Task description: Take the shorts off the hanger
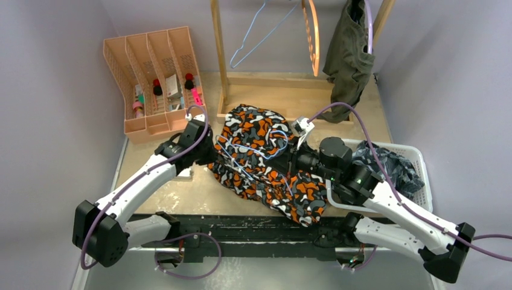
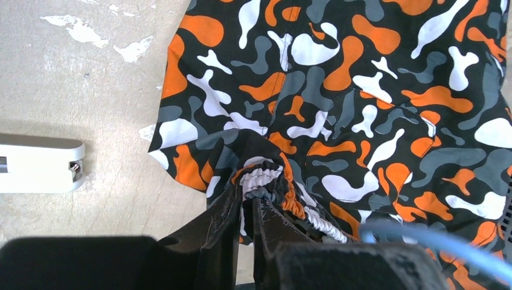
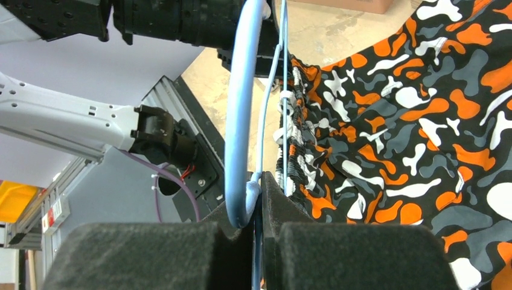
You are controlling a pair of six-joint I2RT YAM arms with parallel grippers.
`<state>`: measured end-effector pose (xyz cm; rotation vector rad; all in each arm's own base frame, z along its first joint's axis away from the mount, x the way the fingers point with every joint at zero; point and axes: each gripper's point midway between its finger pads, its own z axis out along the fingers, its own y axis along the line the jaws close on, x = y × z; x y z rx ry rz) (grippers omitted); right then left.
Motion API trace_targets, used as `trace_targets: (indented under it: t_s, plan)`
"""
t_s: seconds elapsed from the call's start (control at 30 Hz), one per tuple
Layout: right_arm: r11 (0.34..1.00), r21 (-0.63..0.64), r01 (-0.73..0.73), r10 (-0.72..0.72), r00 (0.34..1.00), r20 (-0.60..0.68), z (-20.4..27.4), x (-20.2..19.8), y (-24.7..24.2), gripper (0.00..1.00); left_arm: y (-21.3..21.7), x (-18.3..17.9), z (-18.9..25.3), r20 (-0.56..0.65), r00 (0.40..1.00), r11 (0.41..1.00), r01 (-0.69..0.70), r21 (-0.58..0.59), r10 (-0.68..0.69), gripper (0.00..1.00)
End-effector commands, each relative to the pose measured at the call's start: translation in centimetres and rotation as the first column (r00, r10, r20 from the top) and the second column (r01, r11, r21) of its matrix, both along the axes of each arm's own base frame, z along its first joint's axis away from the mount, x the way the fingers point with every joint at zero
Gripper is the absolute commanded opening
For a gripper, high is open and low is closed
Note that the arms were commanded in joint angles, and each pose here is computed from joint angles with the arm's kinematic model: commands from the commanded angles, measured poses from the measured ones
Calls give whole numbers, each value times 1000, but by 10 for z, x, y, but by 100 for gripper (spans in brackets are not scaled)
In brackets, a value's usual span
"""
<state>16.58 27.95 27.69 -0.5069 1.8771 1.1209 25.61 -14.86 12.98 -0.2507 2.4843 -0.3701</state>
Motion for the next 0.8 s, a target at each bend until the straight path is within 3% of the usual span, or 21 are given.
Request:
trace_targets:
  t_s: [0.0,0.17,0.3,0.4,0.53,0.63,0.77]
  plan:
    - [1000,6,30,-30,1000,-10,1,3,0,0,-1,12,31,102,995,999,10,-41,-6,12]
    - [990,-51,134,-139,984,-108,-25,20,-1,0,0,-5,32,111,994,995,10,-99,1,18]
    - [980,-120,160,-181,964,-194,-58,27,5,0,5,-14,32,137,990,990,-18,-142,38,30]
    - [972,-140,190,-219,949,-228,-71,33,8,0,11,-17,30,122,991,993,-38,-114,52,39]
    - [965,-138,221,-251,930,-267,-79,38,14,0,20,-18,30,116,990,994,-70,-81,80,44]
    - [950,-154,271,-306,905,-294,-86,43,12,0,3,-24,33,107,993,983,-26,-182,46,46]
    - [939,-132,317,-343,880,-328,-90,46,13,0,-28,-31,49,129,992,924,44,-379,5,46]
